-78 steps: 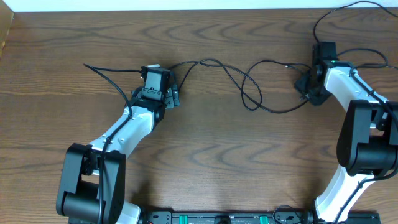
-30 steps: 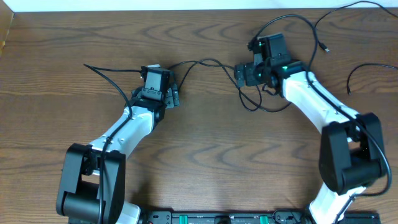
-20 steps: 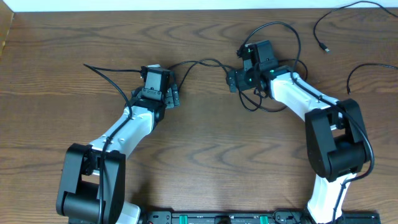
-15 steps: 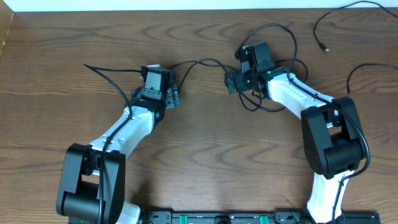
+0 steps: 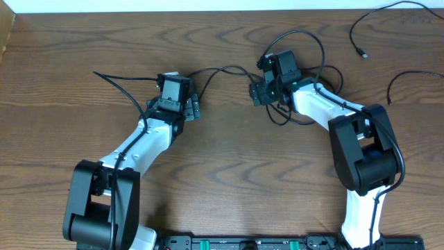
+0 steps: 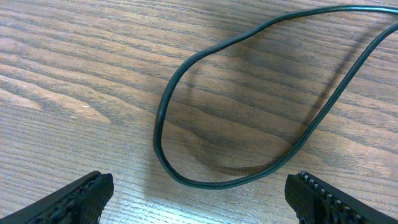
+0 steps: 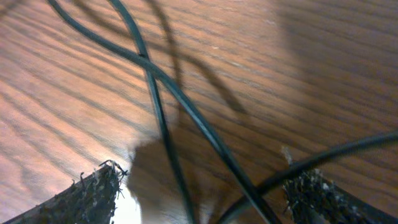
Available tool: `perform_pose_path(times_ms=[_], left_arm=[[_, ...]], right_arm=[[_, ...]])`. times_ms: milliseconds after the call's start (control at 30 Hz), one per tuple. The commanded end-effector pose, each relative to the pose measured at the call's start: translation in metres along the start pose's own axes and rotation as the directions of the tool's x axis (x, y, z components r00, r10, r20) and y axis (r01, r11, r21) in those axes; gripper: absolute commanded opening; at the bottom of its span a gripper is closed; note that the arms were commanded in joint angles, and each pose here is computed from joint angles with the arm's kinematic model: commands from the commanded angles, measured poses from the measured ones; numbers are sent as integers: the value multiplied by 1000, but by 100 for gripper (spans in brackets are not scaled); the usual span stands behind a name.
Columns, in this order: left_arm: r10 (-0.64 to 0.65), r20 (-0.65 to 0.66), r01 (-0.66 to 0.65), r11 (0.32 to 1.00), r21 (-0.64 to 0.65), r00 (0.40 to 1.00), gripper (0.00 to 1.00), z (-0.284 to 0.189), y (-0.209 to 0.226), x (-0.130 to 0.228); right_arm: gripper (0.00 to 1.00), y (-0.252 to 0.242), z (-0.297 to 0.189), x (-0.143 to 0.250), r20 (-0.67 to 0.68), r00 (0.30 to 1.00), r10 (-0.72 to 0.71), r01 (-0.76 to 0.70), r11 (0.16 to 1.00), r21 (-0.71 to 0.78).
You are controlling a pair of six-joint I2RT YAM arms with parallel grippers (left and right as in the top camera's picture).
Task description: Untangle cables
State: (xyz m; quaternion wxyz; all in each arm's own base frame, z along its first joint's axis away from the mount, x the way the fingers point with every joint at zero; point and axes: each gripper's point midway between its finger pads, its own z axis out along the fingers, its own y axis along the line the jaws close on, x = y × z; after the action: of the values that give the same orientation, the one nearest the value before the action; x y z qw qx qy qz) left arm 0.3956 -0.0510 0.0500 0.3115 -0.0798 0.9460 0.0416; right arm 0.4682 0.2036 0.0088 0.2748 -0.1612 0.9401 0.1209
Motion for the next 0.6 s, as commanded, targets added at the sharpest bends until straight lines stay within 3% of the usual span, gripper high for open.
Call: perform_pose_path(times_ms=[0,233,333,433,567], left_arm=[[-7,1,7,1000,-19,1000,93,0,4,0],[-4,-9,4,1000,-23,1000,93,0,5,3],[-2,-16,2,1000,-25,1000,94,0,6,4],[-2,-16,2,1000,-25,1000,93,0,6,4],[-2,-16,2,1000,-25,1000,93,0,6,4]], right_arm=[[85,5,13,18,-48,999,-6,6,1000,-11],[86,7,13,18,-47,998,-37,36,999,-16],[76,15,14,19,-49,997,-67,66,998,-25],[60,27,15,21,-53,992,-112,110,993,-38],[49,28,15,21,-53,991,-126,126,992,-12]])
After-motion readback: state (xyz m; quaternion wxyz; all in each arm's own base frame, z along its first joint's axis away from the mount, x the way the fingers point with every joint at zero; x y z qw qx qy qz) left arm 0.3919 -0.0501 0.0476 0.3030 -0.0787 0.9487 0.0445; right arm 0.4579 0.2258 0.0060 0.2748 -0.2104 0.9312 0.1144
